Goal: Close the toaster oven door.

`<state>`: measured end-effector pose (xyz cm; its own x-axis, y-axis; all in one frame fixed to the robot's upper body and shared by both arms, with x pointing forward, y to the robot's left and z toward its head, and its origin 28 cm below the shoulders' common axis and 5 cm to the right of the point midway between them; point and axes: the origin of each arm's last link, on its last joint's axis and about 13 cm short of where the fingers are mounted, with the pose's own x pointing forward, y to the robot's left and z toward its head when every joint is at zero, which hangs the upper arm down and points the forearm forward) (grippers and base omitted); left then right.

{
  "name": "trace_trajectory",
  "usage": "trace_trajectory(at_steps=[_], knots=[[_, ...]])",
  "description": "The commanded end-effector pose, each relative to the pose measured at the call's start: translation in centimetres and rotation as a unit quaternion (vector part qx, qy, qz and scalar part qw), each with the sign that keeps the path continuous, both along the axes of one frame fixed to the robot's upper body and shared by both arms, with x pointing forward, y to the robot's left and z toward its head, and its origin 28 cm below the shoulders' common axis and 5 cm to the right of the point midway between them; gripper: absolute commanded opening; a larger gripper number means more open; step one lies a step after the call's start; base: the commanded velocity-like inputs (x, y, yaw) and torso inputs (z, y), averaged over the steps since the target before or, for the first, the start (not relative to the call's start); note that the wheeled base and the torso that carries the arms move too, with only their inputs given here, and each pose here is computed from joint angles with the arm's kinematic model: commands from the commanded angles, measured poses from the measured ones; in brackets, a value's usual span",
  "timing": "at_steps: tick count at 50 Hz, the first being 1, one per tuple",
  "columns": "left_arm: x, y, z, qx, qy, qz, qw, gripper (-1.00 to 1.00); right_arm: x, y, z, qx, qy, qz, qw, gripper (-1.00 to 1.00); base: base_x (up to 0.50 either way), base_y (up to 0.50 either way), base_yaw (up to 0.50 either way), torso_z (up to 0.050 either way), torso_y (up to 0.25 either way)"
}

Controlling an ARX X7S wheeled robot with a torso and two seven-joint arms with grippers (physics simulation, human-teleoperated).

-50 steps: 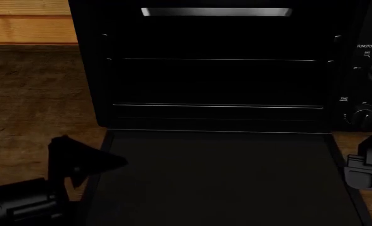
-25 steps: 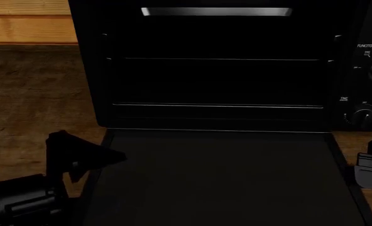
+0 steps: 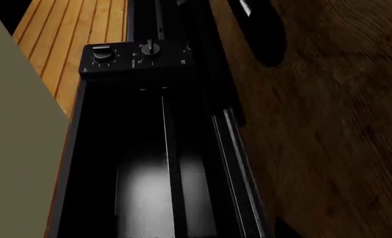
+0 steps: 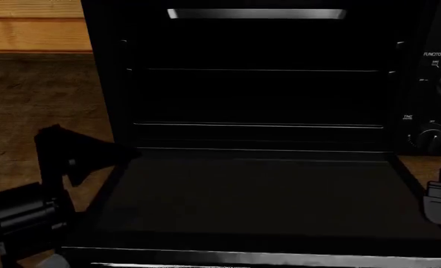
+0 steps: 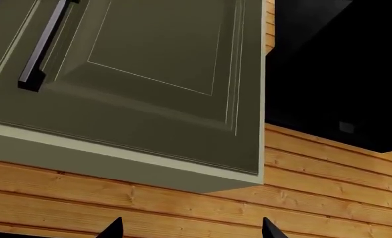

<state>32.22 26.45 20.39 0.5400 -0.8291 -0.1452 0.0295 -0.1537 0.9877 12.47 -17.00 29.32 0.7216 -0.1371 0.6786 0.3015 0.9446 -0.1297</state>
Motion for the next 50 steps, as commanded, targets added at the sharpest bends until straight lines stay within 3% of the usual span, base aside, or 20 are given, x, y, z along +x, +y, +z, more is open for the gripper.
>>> trace_trajectory(at_steps=[1,11,20,34,50], knots=[[-0.5,-0.9,4.7,-0.167,-0.070,-0.043,0.982,1.00,-0.1,-0.1,0.1,-0.001,-0.001,0.001,1.000,1.00,0.00,0.00,-0.01,0.000,0.000],[-0.4,-0.9,3.8,-0.164,-0.059,-0.040,0.984,1.00,-0.2,-0.3,0.2,0.001,-0.007,-0.001,1.000,1.00,0.00,0.00,0.00,0.002,0.005],[-0.8,-1.6,3.6,-0.243,-0.019,-0.019,0.970,1.00,-0.4,-0.5,0.2,0.005,-0.013,-0.001,1.000,1.00,0.00,0.00,-0.01,0.001,0.004],[-1.3,-1.8,2.4,-0.305,0.024,-0.002,0.952,1.00,-1.0,-1.0,1.4,0.004,-0.033,-0.002,0.999,1.00,0.00,-0.01,-0.01,0.001,0.004],[-1.5,-2.1,2.4,-0.356,0.024,0.002,0.934,1.00,-1.2,-1.3,1.2,0.007,-0.035,-0.004,0.999,1.00,0.00,-0.01,-0.01,0.001,0.002]])
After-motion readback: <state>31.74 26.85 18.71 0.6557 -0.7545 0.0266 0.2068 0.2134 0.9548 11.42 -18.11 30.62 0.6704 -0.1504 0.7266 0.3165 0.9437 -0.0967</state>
